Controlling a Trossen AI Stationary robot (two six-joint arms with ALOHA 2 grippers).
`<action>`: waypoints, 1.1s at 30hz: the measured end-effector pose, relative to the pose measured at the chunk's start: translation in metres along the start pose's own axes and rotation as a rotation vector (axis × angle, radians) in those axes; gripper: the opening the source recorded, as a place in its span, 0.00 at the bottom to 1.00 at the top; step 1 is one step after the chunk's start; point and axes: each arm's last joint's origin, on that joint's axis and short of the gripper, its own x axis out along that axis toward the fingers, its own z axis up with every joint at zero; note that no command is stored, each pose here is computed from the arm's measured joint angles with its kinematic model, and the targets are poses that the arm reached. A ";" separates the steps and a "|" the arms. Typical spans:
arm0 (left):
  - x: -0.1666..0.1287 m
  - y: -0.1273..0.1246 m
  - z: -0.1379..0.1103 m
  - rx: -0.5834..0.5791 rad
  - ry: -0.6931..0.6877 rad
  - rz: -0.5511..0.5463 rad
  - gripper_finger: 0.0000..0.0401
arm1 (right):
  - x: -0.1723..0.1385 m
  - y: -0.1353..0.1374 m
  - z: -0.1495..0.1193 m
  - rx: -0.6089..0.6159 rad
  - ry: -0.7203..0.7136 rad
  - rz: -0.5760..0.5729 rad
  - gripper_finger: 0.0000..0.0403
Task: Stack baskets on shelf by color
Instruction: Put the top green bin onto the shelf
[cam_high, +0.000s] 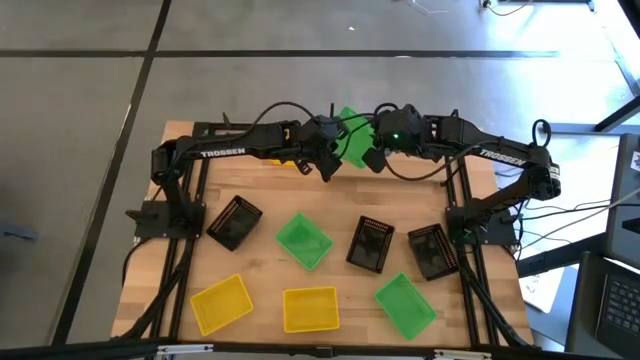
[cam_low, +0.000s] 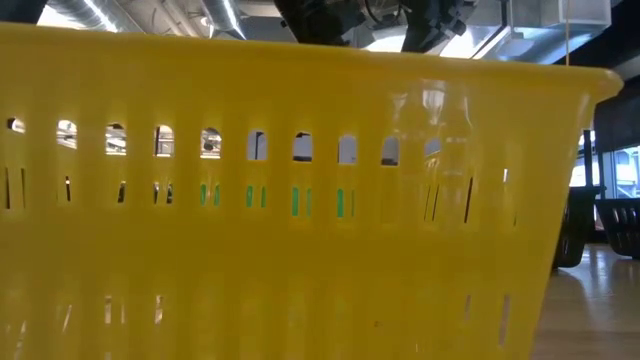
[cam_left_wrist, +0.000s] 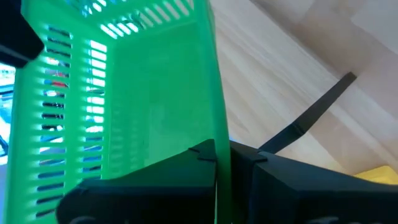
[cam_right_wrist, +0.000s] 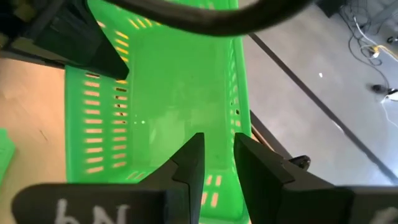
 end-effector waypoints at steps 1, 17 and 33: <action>0.000 0.000 0.001 -0.001 -0.002 0.000 0.00 | 0.000 0.000 0.000 -0.007 0.000 -0.001 0.23; 0.002 -0.001 -0.004 -0.091 0.002 -0.020 0.00 | -0.011 0.018 0.004 -0.042 -0.099 -0.035 0.23; -0.001 -0.002 0.003 -0.085 -0.007 -0.017 0.00 | -0.011 0.018 -0.004 0.016 -0.034 -0.040 0.23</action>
